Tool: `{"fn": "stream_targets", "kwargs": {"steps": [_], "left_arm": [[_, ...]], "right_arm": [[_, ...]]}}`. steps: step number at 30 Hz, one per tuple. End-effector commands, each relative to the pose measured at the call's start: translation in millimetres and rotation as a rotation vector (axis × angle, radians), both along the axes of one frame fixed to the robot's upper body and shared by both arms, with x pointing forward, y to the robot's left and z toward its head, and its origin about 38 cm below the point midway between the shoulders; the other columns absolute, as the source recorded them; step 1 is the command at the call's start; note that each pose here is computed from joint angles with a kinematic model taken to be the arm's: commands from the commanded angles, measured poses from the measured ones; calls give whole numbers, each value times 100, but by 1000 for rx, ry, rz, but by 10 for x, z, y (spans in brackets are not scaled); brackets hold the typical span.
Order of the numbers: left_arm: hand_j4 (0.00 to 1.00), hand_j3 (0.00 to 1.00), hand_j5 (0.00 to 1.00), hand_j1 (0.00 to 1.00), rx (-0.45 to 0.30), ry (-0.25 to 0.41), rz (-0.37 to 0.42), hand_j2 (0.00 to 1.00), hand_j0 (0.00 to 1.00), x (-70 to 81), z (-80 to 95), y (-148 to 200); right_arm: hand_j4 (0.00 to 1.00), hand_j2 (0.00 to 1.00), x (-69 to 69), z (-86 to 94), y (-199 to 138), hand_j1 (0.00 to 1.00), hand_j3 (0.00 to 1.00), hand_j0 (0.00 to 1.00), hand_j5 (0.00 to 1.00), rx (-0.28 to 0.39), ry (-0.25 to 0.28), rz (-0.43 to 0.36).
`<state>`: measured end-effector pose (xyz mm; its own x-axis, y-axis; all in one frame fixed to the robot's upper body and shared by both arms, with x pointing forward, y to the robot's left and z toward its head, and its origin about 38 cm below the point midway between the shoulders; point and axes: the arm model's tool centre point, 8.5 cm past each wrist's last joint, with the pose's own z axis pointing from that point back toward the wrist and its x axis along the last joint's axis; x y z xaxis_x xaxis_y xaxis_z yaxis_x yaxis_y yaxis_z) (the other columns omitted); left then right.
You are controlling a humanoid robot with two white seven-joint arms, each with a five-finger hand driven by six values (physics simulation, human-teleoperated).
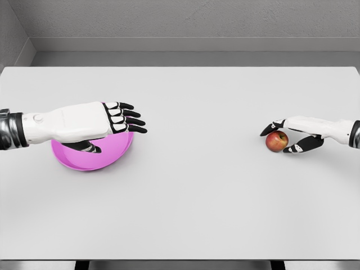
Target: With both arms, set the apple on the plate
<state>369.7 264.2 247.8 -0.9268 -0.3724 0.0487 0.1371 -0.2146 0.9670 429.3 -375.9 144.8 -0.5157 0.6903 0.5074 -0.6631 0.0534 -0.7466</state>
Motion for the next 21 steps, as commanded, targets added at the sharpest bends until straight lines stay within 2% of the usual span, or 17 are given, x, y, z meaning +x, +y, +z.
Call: {"fn": "stream_targets", "kwargs": {"steps": [1,3,21], "left_arm": [[100,100,100,100,-6,1,3,100,100,3,11,3],[100,100,100,100,-6,1,3,100,100,3,11,3],[100,100,100,100,-6,3,2,100,100,1,6,2]], "right_arm": [[67,67,2,9,-5,67,67,67,67,6,0,-4],[63,63,4,10,-15,63,63,63,63,6,0,-8],[58,58,44,45,62,58,58,58,58,39,-9,-2]]}}
